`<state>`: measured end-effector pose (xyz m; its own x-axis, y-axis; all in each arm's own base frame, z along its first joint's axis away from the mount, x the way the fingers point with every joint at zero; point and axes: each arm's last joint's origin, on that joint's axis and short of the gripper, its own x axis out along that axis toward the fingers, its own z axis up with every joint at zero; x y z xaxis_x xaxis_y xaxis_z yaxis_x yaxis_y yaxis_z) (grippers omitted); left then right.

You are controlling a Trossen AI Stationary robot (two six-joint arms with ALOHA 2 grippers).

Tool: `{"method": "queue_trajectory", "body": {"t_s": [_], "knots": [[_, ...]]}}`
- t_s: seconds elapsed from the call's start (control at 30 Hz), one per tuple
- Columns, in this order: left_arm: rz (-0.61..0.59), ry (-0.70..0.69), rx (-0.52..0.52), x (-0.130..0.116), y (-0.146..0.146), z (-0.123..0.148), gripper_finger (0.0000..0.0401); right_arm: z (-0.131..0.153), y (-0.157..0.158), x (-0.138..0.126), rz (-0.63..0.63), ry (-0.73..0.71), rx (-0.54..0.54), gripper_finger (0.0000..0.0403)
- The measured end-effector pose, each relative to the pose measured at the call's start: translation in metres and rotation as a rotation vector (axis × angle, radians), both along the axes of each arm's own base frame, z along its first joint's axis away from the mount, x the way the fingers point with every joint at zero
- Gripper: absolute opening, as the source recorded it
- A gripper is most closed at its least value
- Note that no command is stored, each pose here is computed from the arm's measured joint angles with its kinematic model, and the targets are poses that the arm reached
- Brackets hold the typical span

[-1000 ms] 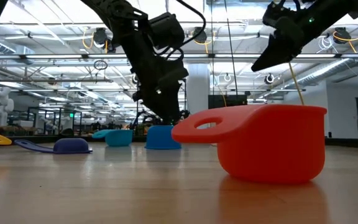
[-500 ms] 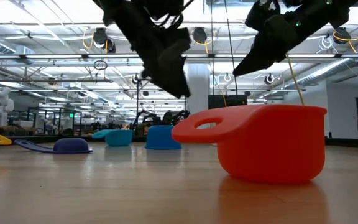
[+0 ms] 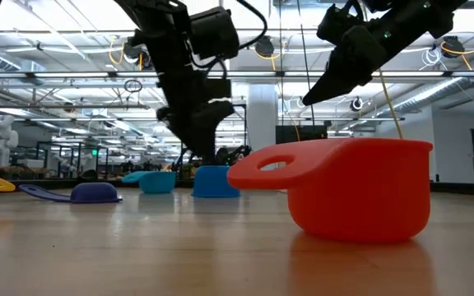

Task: Nest measuring cups in basket
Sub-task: Stack the blue measuring cup on top of the orange measuring cup in the white bin

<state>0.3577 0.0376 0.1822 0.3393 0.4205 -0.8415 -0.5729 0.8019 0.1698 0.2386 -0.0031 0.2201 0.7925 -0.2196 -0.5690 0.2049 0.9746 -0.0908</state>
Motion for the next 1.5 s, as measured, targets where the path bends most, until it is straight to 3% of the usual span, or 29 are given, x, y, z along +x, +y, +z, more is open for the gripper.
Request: {"method": "queue_trajectory", "body": {"t_s": [0.47, 0.67, 0.77, 0.9, 1.17, 1.3, 1.5], "knots": [[-0.323, -0.034, 0.009, 0.015, -0.034, -0.001, 0.0214, -0.001, 0.0, -0.001, 0.0, 0.007, 0.004, 0.0059], [-0.529, -0.063, 0.02, 0.019, -0.06, 0.004, 0.0214, -0.001, 0.003, 0.0, 0.026, 0.007, 0.026, 0.0059], [-0.493, -0.085, 0.1, 0.015, -0.067, 0.016, 0.0214, -0.001, 0.005, 0.0, 0.034, 0.004, 0.027, 0.0059], [-0.343, -0.102, 0.18, 0.009, -0.061, 0.027, 0.0214, 0.0, 0.005, 0.0, 0.021, -0.008, 0.045, 0.006], [-0.15, 0.028, 0.105, 0.001, -0.03, 0.007, 0.0214, 0.0, 0.005, 0.0, 0.007, -0.011, 0.059, 0.006], [-0.211, 0.045, 0.064, 0.005, -0.022, 0.001, 0.0214, -0.001, 0.005, 0.0, 0.002, -0.008, 0.064, 0.006], [-0.375, 0.026, 0.047, 0.015, -0.026, -0.006, 0.0214, -0.002, 0.002, -0.001, -0.079, -0.017, 0.16, 0.006]]}}
